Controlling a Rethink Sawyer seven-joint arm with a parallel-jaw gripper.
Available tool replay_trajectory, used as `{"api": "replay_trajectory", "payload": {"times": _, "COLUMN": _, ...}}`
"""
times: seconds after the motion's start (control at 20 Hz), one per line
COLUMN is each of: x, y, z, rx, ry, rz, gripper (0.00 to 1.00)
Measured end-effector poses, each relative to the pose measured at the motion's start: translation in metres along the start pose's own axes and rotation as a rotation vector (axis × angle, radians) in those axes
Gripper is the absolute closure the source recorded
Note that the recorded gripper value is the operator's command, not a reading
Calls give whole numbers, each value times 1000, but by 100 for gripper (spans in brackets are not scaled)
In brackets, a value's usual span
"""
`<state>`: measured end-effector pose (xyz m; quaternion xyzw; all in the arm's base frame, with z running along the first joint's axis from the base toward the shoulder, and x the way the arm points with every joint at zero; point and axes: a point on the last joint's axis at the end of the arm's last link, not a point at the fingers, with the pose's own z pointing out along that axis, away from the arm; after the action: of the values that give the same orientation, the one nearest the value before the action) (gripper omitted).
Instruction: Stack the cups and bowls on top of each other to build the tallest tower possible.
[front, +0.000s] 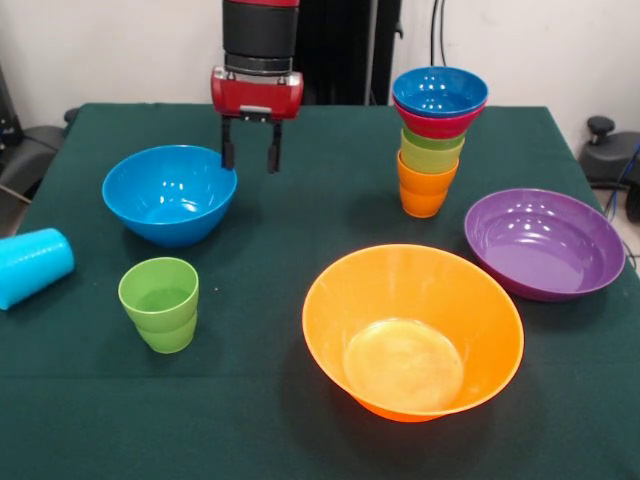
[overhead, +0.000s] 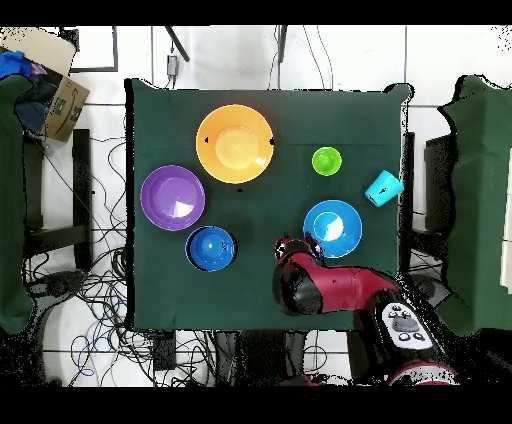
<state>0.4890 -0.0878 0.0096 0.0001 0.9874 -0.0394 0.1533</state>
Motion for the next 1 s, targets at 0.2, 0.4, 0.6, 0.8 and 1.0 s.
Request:
{"api": "replay_trajectory", "payload": {"times": 0.2, "x": 7, "y": -4, "z": 3, "rx": 19, "ry": 5, "rz": -8, "gripper": 0}}
{"api": "replay_trajectory", "payload": {"times": 0.4, "x": 8, "y": -13, "z": 2, "rx": 35, "ry": -3, "rz": -3, "gripper": 0}}
{"api": "replay_trajectory", "payload": {"times": 0.6, "x": 9, "y": -23, "z": 1, "rx": 56, "ry": -6, "rz": 2, "gripper": 0}}
{"api": "replay_trajectory", "payload": {"times": 0.8, "x": 9, "y": -31, "z": 1, "rx": 72, "ry": -6, "rz": 5, "gripper": 0}}
{"api": "replay_trajectory", "payload": {"times": 1.0, "x": 10, "y": -35, "z": 3, "rx": 77, "ry": -8, "rz": 7, "gripper": 0}}
